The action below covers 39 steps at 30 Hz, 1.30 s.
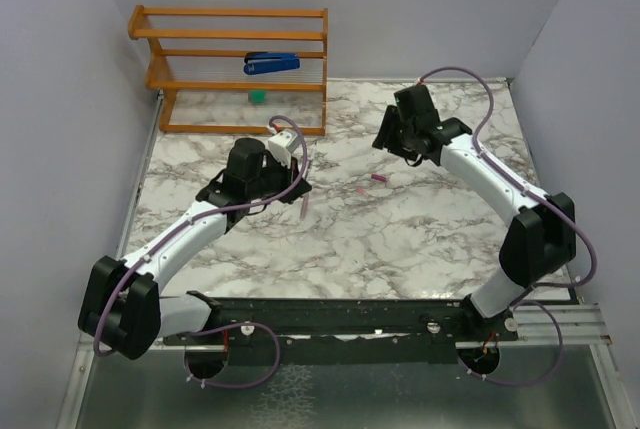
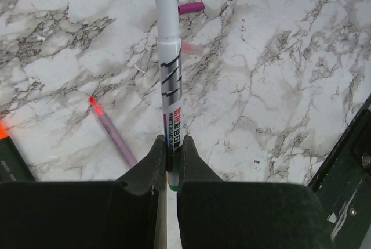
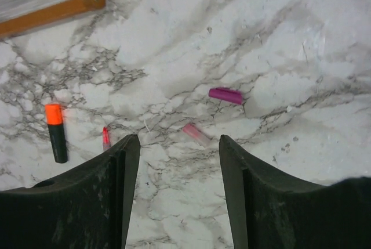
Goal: Insert the pens into the pen caps
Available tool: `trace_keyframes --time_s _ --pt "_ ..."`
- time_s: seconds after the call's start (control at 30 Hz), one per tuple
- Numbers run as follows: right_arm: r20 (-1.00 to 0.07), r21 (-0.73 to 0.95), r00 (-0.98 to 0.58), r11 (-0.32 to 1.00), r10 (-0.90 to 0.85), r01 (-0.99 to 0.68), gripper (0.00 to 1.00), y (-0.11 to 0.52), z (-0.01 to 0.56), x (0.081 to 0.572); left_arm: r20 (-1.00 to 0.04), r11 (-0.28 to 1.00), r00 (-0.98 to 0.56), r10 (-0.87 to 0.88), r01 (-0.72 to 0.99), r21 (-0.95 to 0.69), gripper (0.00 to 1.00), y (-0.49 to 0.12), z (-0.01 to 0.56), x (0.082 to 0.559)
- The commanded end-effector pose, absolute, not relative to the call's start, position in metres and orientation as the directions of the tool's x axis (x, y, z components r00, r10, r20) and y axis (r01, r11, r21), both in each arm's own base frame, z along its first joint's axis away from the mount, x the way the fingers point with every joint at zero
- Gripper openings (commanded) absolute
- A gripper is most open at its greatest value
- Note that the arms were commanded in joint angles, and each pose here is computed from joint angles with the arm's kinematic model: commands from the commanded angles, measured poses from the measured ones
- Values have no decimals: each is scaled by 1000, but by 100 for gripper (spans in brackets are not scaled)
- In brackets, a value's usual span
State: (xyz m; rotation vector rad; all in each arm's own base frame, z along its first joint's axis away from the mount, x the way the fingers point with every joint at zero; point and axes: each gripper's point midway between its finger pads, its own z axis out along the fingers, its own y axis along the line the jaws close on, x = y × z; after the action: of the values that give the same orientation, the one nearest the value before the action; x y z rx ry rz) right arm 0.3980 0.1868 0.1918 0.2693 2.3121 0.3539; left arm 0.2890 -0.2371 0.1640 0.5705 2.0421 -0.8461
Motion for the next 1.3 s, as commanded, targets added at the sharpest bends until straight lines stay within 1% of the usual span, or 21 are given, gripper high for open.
trace_keyframes --time_s 0.0,0.07,0.17,0.23,0.3,0.37,0.43,0.5,0.57,0.63,0.7,0.77,0.83,0.9,0.93,1.0,1.07,1.13,1.2,1.23,1.27 --pt "-390 350 -754 842 529 410 61 188 139 372 -857 693 -492 152 672 -262 0 -225 179 290" --pt "-306 350 -718 776 625 526 58 191 126 366 -860 693 -487 156 674 -256 0 -223 179 289" --pt "-241 373 -643 681 727 630 56 193 116 369 -864 686 -481 152 680 -258 0 -224 182 286" --pt "-233 439 -650 675 723 593 54 204 121 384 -867 681 -476 148 685 -259 0 -224 185 284" --pt "-303 468 -708 747 638 473 53 214 133 407 -872 676 -468 147 690 -256 0 -223 187 282" --pt "-418 409 -783 865 461 290 52 217 146 427 -876 672 -459 148 696 -252 0 -223 190 280" --pt "-511 316 -783 925 354 212 54 208 163 445 -880 669 -452 150 701 -246 0 -222 191 278" --pt "-545 249 -798 958 259 142 56 200 169 454 -878 669 -453 155 702 -244 0 -222 190 277" --pt "-584 215 -807 975 87 -51 57 207 178 458 -878 668 -452 156 704 -243 0 -222 190 277" --pt "-606 179 -786 941 -123 -286 58 219 184 453 -883 666 -443 155 707 -238 0 -222 192 278" --pt "-584 99 -729 860 -358 -501 59 218 181 440 -888 664 -434 153 710 -233 0 -223 192 279" --pt "-537 12 -669 788 -514 -615 58 205 169 427 -889 668 -433 150 707 -232 0 -222 188 280" --pt "-489 -51 -617 726 -617 -686 58 192 156 418 -885 661 -444 144 709 -248 0 -224 183 278" --pt "-457 -103 -611 721 -647 -686 59 180 150 417 -878 651 -457 142 711 -265 0 -227 178 276" --pt "-454 -129 -632 748 -628 -651 60 173 151 422 -873 646 -466 143 712 -274 0 -228 175 276" --pt "-504 -170 -701 854 -505 -492 62 155 159 440 -865 640 -479 145 713 -287 0 -230 172 277" --pt "-562 -95 -746 924 -356 -369 61 150 164 446 -859 647 -492 143 703 -295 0 -231 169 279" --pt "-595 10 -709 879 -378 -477 58 172 163 432 -858 645 -494 138 702 -301 0 -233 170 281" --pt "-629 37 -668 844 -397 -536 60 181 160 424 -862 647 -492 119 697 -309 0 -233 172 282" --pt "-627 7 -684 875 -373 -484 62 171 161 429 -864 647 -491 109 695 -314 0 -234 173 282" --pt "-619 -37 -723 931 -307 -364 63 154 162 437 -862 649 -496 105 691 -319 0 -234 172 282"
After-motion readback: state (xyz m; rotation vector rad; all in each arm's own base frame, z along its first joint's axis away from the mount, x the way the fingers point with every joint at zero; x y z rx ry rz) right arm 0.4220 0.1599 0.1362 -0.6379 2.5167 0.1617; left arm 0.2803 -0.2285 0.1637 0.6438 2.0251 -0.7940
